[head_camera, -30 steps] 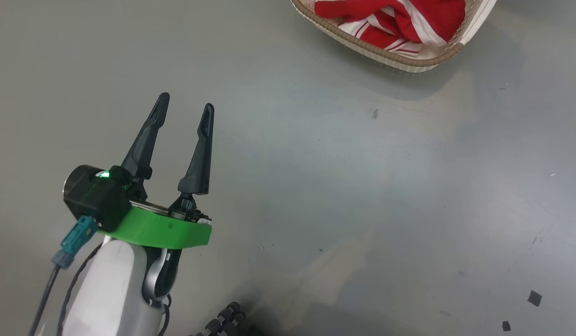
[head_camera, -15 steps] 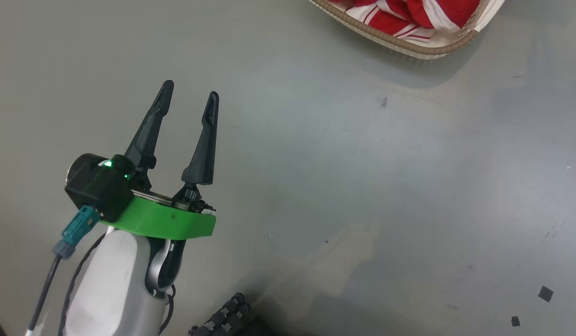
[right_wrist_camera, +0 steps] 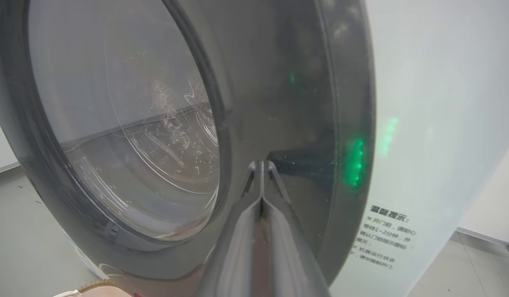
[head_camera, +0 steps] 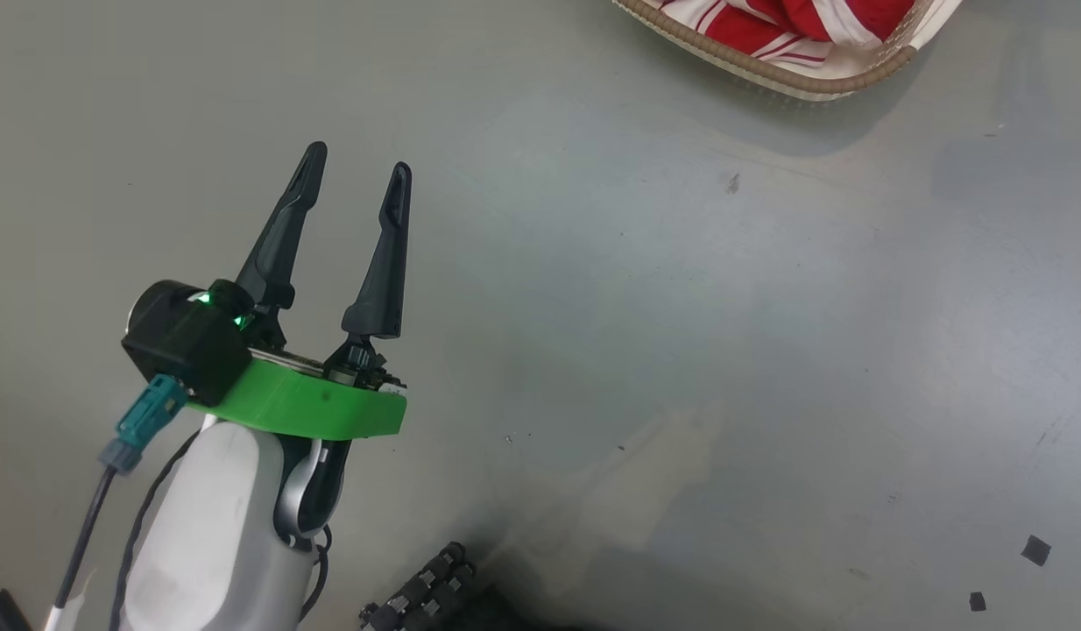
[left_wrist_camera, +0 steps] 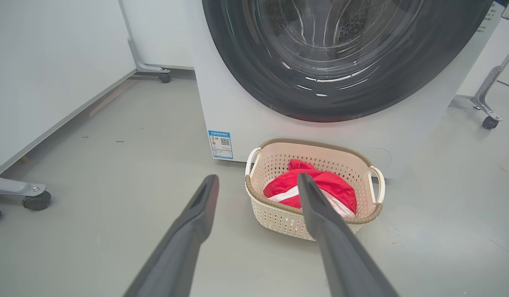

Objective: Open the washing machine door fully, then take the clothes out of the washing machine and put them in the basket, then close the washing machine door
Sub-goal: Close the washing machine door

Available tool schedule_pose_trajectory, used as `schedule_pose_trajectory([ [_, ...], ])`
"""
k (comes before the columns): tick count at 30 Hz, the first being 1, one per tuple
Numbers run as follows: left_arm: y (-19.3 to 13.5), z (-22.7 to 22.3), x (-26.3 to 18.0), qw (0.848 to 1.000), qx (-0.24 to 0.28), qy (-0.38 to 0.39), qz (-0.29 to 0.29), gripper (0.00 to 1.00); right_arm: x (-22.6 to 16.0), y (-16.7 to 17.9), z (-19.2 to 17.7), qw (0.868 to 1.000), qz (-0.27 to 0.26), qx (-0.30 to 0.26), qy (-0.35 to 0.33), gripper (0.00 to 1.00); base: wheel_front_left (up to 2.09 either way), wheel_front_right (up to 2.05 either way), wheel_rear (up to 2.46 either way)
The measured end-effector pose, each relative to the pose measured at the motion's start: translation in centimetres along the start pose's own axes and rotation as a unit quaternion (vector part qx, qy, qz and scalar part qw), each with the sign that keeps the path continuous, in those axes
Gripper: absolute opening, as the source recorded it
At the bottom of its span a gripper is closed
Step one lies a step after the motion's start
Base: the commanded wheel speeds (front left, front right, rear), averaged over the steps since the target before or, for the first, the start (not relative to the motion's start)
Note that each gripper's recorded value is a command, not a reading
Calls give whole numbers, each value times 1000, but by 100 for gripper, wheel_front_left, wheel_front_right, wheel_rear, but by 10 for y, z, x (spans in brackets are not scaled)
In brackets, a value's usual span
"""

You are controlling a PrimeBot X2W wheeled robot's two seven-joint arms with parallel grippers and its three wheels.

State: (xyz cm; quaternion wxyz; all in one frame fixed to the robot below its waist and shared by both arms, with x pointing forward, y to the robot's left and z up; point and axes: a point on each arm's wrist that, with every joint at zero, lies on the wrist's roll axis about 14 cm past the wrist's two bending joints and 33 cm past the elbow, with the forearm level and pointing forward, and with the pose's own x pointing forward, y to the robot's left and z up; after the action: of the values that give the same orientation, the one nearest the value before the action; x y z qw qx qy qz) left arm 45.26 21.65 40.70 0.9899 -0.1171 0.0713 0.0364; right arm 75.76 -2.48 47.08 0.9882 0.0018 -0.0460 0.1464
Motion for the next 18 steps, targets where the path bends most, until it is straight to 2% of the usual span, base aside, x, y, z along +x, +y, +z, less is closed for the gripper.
schedule_pose_trajectory([
  [10,-2,7,2,1000,-2,-8,-3,100,-8,3,-3,1000,2,-14,0,0,0,0,0],
  [15,-1,10,-1,1000,4,-8,-1,100,-33,17,-33,998,29,-31,37,0,0,0,0],
  [16,-2,12,-3,1000,6,-11,-4,100,-48,26,-45,997,46,-34,56,0,0,0,0],
  [18,-4,14,-3,1000,6,-13,-6,100,-54,30,-47,996,50,-34,59,0,0,0,0],
])
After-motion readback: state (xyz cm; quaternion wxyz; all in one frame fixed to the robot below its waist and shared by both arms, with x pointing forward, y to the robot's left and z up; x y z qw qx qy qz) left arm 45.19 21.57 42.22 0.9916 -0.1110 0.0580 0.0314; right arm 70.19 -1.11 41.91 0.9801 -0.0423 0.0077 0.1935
